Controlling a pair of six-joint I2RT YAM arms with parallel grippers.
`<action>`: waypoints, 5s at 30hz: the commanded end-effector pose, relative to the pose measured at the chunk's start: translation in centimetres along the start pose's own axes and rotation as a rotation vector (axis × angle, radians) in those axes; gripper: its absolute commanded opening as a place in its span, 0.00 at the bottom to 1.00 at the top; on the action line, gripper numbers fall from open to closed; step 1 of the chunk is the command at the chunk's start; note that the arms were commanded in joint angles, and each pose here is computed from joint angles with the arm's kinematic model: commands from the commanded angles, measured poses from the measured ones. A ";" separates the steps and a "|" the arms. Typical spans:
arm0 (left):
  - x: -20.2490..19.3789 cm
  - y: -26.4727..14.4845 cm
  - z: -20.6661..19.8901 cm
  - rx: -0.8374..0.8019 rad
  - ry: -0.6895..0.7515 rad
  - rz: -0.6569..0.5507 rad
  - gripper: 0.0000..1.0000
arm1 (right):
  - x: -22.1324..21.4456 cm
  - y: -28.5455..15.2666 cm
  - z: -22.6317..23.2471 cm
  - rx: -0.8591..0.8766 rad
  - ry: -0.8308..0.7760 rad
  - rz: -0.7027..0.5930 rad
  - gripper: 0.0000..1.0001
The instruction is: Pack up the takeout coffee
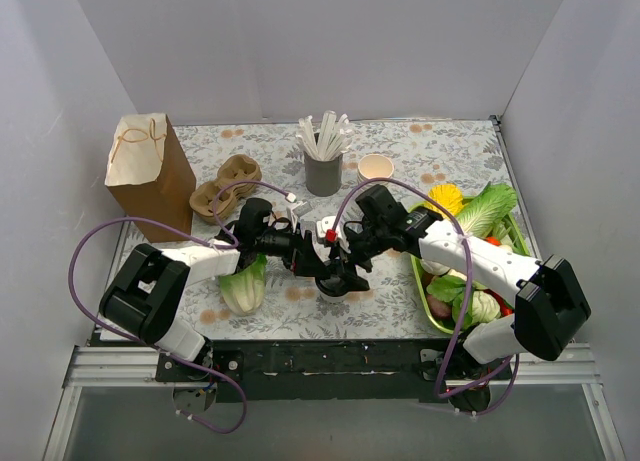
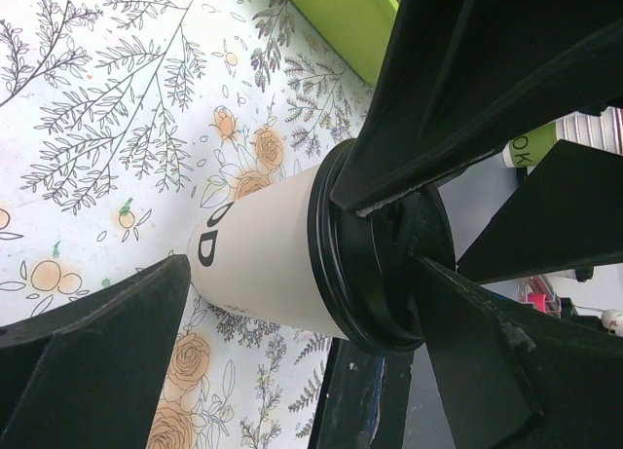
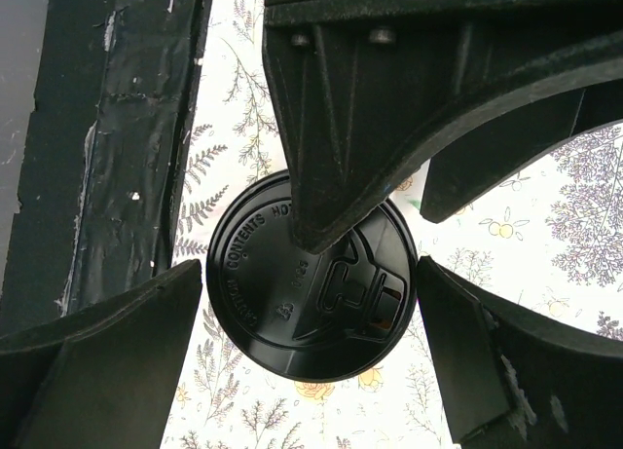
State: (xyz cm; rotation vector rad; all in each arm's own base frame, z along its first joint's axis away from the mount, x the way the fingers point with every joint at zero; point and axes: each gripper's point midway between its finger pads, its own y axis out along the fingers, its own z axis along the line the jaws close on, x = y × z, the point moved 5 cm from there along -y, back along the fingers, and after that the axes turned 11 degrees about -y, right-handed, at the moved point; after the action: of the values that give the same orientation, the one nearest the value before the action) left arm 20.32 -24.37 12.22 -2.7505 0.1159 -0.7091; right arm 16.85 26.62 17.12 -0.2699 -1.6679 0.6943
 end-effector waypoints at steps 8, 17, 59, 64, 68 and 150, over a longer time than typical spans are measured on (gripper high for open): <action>-0.1 -0.2 0.2 0.008 0.020 -0.013 0.98 | -0.2 0.6 -1.0 -0.055 0.009 0.027 0.98; -0.4 0.0 0.6 0.005 0.008 -0.007 0.98 | -0.9 1.3 -0.1 -0.056 -0.064 0.078 0.98; 2.3 -2.1 -1.6 0.023 -0.089 -0.072 0.98 | 2.7 -1.6 -0.1 -0.162 0.058 -0.036 0.98; 1.2 -2.2 -1.6 0.006 -0.125 -0.055 0.98 | 1.9 -2.1 -0.3 -0.207 0.117 -0.048 0.98; 0.2 -2.1 -1.2 -0.005 -0.152 -0.024 0.98 | 1.2 -2.2 -0.2 -0.194 0.084 -0.046 0.98; 12.1 -10.1 -4.6 0.213 0.112 -0.331 0.98 | -3.0 -2.0 -7.8 -0.188 0.062 -0.023 0.62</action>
State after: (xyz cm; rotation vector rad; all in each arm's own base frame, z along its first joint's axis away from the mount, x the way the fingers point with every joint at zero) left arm 28.86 -18.78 22.98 -2.6398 -0.3159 -0.8610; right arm 22.93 25.41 15.74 -0.3289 -1.6280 0.5417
